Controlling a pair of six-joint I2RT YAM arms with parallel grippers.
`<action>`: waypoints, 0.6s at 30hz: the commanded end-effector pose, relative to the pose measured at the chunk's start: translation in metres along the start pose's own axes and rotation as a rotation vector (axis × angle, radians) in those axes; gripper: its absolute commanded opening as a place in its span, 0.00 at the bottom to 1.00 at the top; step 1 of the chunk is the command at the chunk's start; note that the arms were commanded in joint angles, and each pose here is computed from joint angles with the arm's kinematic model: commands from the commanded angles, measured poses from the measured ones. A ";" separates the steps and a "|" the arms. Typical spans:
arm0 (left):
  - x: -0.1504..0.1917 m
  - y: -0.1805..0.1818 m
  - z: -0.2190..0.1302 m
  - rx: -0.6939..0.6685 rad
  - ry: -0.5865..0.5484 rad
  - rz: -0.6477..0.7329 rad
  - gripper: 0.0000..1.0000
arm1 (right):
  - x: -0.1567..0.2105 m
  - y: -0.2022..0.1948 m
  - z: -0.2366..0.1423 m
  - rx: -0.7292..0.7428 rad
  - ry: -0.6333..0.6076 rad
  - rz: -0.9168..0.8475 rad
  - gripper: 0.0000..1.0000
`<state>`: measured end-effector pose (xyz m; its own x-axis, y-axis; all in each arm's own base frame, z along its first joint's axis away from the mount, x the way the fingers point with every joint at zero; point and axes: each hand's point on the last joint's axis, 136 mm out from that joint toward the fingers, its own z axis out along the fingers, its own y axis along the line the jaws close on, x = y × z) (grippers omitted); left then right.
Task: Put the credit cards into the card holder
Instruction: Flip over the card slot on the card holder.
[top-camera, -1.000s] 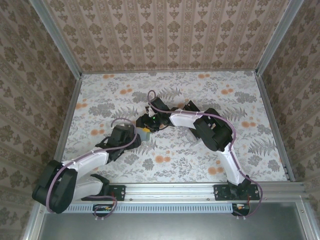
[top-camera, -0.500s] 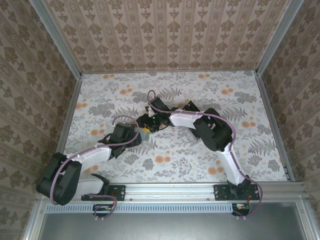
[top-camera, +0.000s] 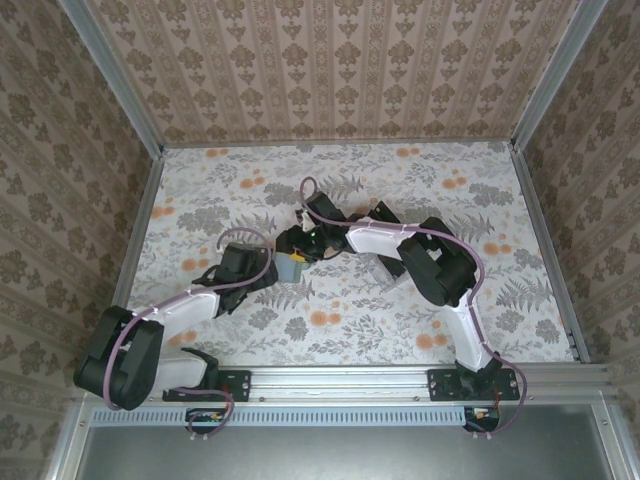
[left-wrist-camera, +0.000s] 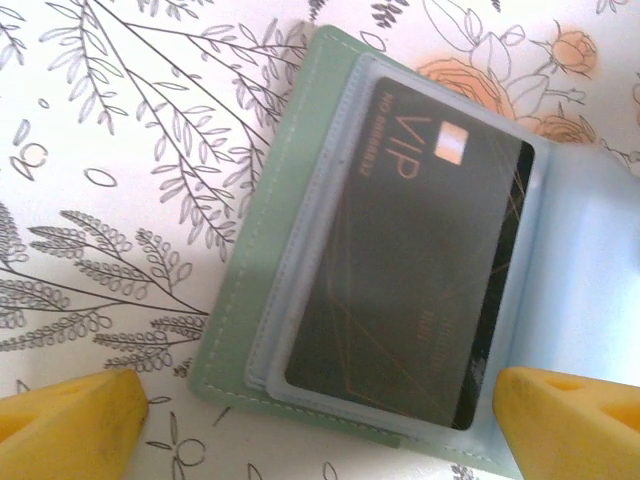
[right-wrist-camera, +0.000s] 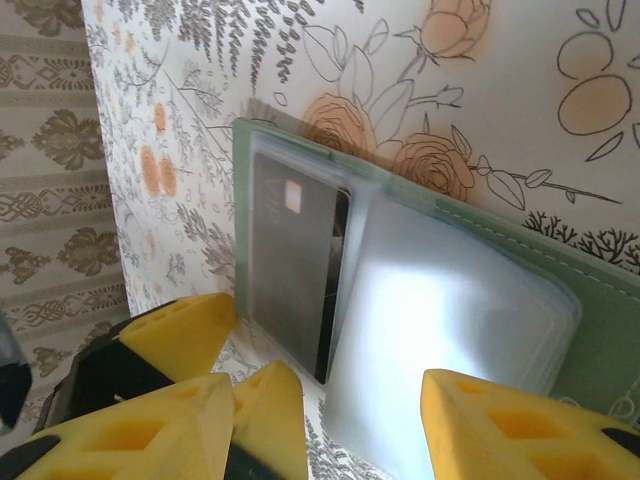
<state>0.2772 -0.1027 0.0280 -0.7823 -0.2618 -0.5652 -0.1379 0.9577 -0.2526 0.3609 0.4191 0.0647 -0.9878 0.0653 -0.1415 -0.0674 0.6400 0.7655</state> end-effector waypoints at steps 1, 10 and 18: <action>0.018 0.029 0.005 -0.104 0.046 -0.019 1.00 | -0.003 0.002 -0.016 0.029 -0.039 -0.020 0.54; 0.014 0.026 0.003 -0.077 0.034 -0.025 1.00 | -0.001 -0.008 -0.021 0.134 -0.058 -0.067 0.54; -0.013 0.015 -0.023 -0.043 -0.037 -0.026 1.00 | 0.014 -0.037 -0.020 0.280 0.008 -0.156 0.53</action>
<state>0.2739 -0.0884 0.0419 -0.7568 -0.2943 -0.5836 -0.1711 0.9510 -0.2576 0.3530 0.3903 0.0457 -0.9748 0.0010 -0.2231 -0.1352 0.7926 0.5946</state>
